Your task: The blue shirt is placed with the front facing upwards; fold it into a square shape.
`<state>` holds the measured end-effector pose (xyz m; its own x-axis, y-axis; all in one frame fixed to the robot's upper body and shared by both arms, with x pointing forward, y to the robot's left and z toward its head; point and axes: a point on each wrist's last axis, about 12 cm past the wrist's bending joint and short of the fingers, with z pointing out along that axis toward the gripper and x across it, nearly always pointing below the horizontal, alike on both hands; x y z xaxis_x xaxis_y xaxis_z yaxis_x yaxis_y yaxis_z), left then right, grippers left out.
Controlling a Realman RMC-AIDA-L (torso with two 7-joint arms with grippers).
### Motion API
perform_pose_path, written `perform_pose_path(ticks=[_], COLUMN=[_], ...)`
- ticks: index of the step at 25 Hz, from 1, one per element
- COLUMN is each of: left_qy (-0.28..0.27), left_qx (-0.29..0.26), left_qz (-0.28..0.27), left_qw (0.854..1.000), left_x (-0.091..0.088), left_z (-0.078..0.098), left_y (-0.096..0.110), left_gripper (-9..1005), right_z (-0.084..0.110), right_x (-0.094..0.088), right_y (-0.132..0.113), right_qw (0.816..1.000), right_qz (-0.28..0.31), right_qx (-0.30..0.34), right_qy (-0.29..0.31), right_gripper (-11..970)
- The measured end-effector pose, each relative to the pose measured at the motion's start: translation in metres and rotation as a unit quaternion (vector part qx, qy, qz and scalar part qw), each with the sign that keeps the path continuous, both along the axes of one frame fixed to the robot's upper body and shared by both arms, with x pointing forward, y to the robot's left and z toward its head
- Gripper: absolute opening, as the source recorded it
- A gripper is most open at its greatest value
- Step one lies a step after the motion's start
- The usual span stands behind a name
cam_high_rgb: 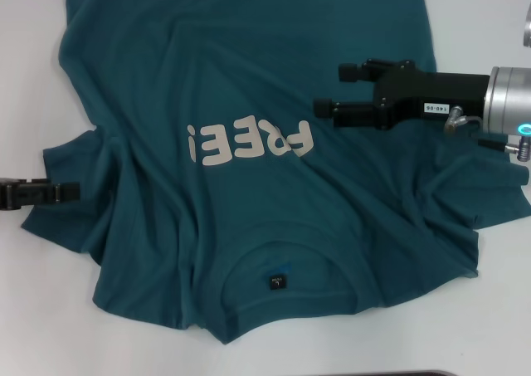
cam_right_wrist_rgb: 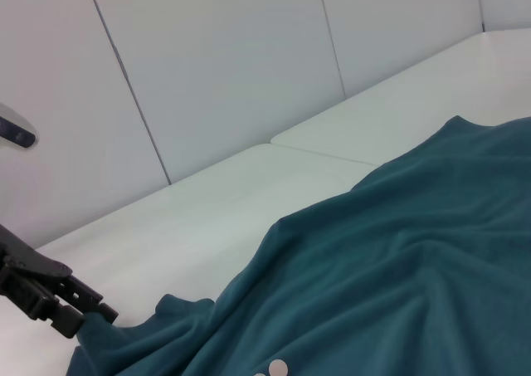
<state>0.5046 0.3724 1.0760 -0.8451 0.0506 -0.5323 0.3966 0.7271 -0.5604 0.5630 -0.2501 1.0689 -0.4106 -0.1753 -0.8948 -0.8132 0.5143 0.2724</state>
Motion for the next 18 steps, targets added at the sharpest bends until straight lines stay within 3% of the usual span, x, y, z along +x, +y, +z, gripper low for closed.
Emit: perform_pose_path(ticks=[8,18], left_qy=[-0.024,-0.01], left_qx=[0.019,0.028], left_qz=[-0.012,0.008], left_qw=[0.999,1.0], left_x=[0.0,-0.005], left_z=[0.023,0.013], left_y=[0.007,0.012], left_gripper=[781,782], right_z=[0.001,0.0], right_x=[0.001,0.0], right_y=[0.0,0.0], right_qw=[1.0,1.0], right_qz=[0.0,-0.003], right_qx=[0.0,0.001], right_qy=[-0.001,0.0], right_gripper=[913,913])
